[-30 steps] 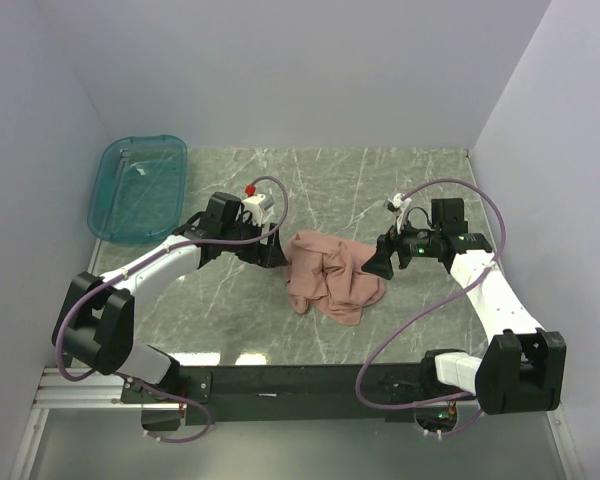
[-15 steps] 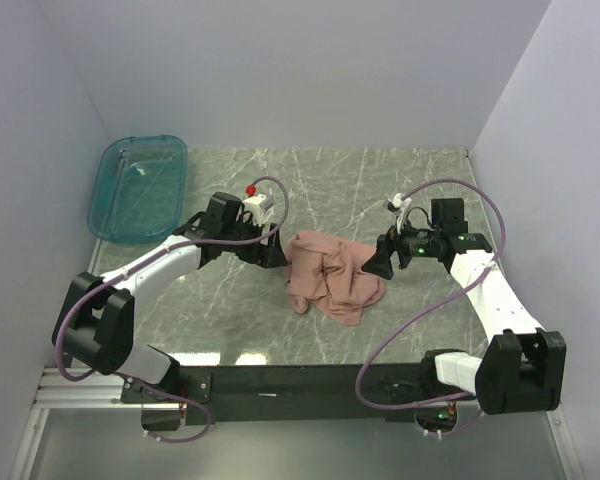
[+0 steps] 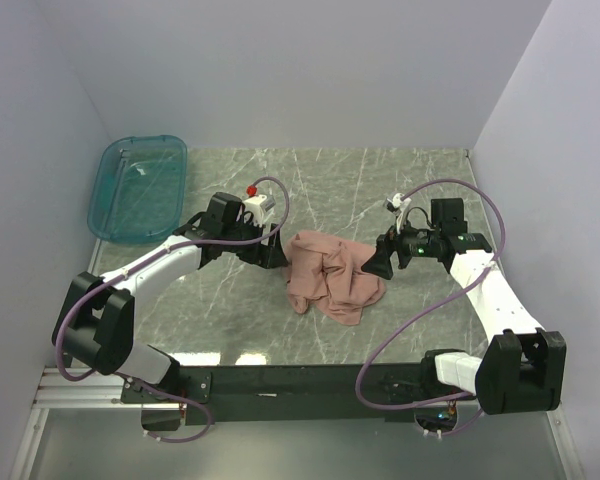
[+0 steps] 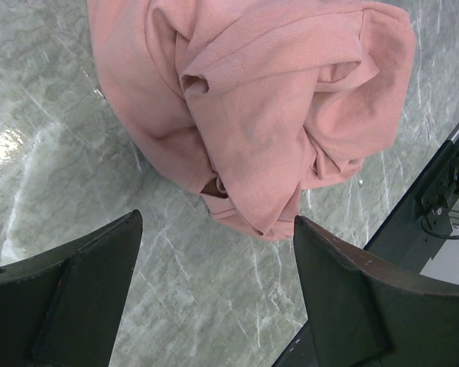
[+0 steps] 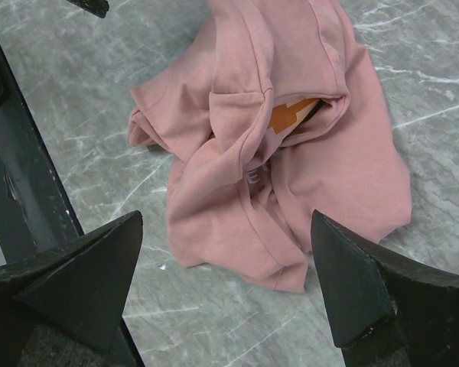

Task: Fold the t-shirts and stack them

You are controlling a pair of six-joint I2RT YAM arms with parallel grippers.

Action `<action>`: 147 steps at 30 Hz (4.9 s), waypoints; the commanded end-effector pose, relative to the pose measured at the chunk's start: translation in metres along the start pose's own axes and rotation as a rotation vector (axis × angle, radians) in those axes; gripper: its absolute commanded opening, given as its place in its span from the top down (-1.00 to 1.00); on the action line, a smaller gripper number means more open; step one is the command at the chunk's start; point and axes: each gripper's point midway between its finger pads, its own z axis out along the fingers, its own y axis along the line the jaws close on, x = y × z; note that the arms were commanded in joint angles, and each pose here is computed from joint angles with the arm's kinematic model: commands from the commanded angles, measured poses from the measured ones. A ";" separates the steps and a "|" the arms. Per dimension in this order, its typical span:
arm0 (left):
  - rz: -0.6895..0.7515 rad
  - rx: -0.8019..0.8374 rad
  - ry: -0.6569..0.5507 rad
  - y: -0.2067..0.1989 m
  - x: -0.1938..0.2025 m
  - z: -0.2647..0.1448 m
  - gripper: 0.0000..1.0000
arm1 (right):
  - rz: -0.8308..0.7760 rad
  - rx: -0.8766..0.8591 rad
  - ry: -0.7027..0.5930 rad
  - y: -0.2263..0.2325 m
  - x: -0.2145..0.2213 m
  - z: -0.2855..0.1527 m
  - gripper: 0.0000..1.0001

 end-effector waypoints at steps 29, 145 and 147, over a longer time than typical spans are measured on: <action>0.038 0.055 -0.026 -0.015 -0.015 -0.001 -0.70 | -0.019 -0.023 -0.017 0.004 -0.006 0.003 -0.93; 0.554 0.505 -0.821 -0.331 -0.215 -0.258 0.99 | -0.665 0.834 -0.596 0.117 -0.326 -0.288 1.00; 0.552 0.474 -0.830 -0.324 -0.211 -0.263 0.99 | -0.659 0.770 -0.581 0.113 -0.330 -0.271 1.00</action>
